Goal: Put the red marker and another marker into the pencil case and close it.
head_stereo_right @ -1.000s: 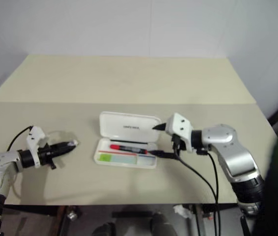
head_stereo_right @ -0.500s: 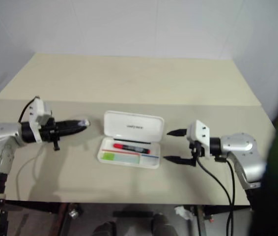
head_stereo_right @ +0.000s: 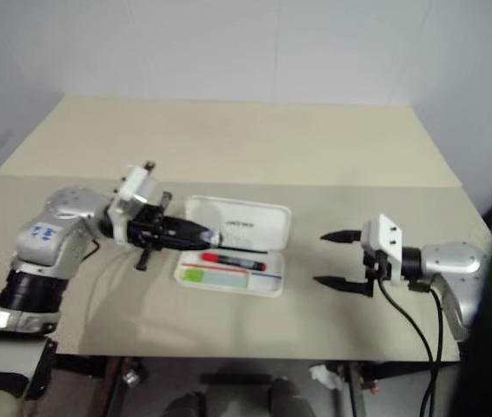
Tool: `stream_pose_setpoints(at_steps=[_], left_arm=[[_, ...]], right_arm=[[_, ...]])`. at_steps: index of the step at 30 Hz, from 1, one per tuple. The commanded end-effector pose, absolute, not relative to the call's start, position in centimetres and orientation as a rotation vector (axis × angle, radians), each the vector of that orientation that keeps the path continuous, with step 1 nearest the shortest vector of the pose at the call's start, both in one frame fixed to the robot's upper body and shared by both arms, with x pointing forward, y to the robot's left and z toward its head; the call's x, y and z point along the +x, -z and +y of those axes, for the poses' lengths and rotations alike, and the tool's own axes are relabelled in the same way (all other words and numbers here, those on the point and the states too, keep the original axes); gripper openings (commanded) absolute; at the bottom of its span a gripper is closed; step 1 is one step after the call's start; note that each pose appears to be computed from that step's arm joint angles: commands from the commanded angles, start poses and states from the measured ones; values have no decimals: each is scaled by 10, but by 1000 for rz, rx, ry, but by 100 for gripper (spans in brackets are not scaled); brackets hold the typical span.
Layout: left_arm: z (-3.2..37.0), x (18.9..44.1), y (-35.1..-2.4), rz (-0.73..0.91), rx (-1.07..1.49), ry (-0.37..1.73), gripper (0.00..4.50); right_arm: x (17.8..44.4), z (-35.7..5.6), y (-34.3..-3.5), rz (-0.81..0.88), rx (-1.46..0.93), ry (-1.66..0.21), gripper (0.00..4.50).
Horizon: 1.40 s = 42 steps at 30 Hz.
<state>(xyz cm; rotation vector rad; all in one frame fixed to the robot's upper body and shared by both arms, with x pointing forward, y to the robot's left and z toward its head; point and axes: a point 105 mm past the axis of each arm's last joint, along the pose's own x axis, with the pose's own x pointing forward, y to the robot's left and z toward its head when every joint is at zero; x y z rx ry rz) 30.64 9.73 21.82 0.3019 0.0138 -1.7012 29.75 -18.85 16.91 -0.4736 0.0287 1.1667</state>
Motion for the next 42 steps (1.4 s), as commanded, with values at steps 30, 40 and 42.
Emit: stream_pose_setpoints(at_steps=[30,40,42], left_arm=[[22,320,-152,225,392,1656,40],[16,320,-144,231,404,1648,40],[15,320,-143,235,409,1644,40]], right_arm=[[285,-192,-169,4,-456,-1043,450],[284,-194,-168,8,-456,-1037,450],[285,-194,-168,9,-457,-1033,450]])
